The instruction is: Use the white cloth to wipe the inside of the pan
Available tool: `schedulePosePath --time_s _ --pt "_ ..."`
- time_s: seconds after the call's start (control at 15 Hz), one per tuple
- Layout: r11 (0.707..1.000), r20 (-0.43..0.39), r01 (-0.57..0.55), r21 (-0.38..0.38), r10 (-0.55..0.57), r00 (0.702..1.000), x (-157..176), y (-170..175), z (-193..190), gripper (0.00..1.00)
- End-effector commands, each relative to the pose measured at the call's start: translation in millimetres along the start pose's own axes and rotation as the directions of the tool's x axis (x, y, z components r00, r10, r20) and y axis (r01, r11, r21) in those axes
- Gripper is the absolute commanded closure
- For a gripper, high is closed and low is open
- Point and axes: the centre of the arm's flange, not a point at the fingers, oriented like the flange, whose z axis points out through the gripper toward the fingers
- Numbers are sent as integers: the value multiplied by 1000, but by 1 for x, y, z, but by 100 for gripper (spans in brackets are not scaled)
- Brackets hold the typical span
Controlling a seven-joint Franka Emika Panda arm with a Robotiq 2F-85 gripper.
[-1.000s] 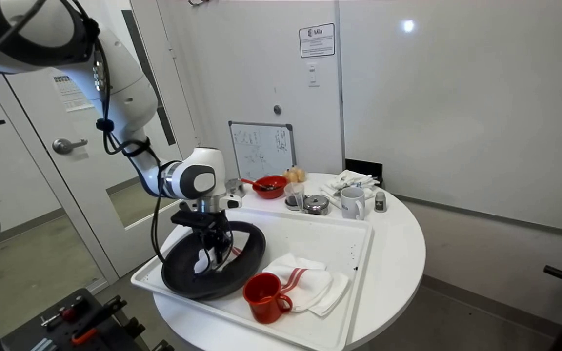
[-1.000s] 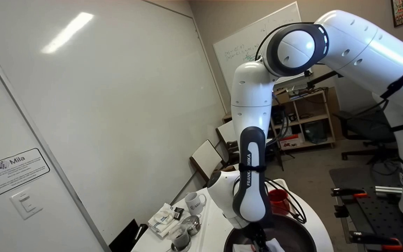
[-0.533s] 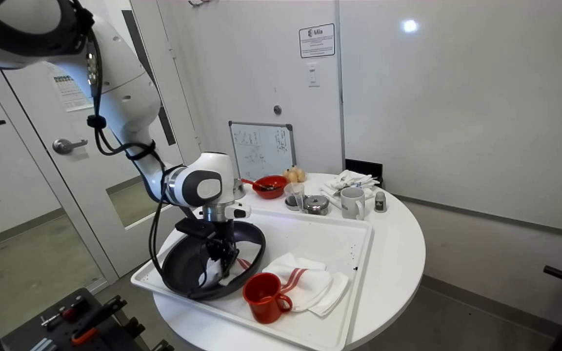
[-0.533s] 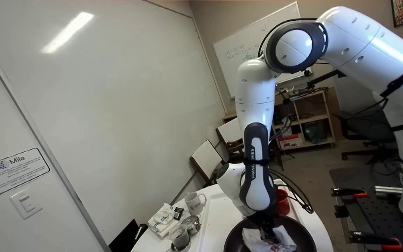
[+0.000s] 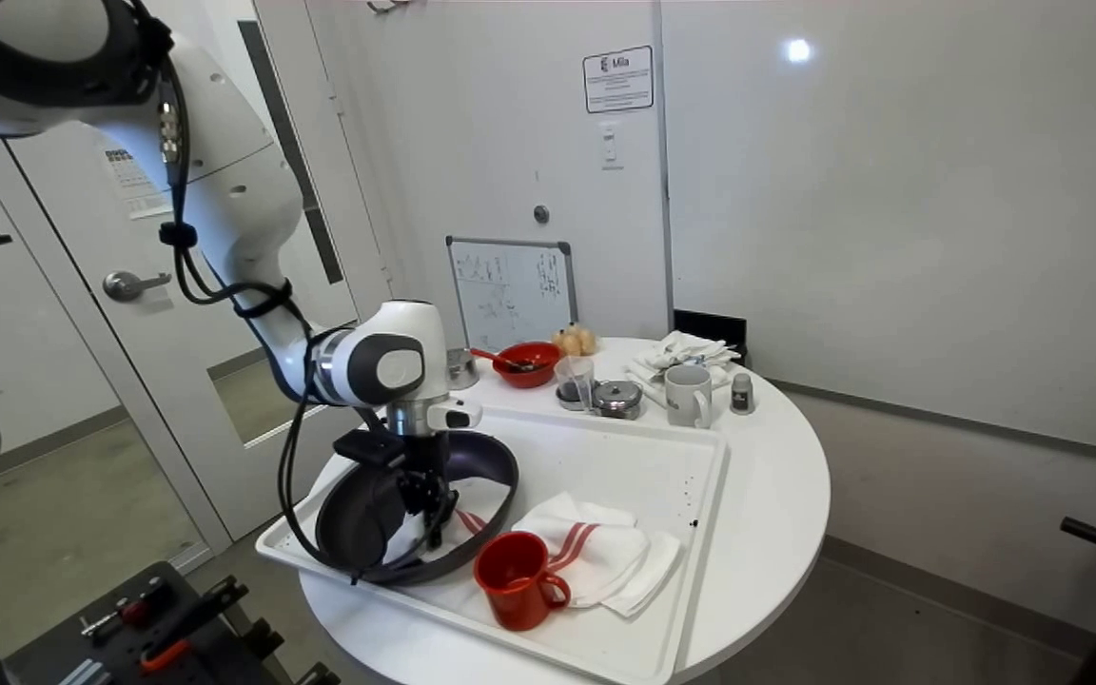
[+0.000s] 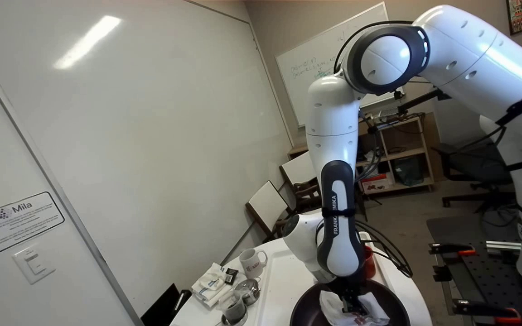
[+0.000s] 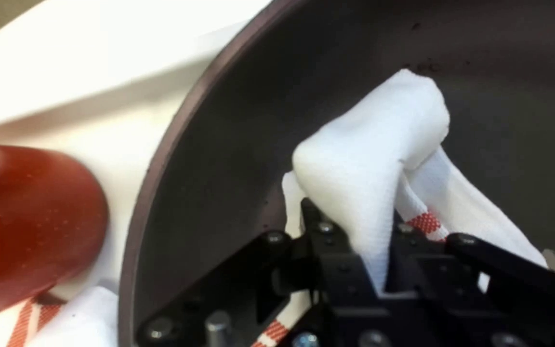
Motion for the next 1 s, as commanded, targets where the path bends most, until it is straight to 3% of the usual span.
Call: schedulePosePath --time_s 0.0,0.47,0.93 --pt "993 -13 108 -52 -108 994 -20 -53 7 91" --pt "939 -37 317 -135 -324 945 -53 -133 2 91" --pt "941 -9 310 -134 -314 949 -57 -122 15 91"
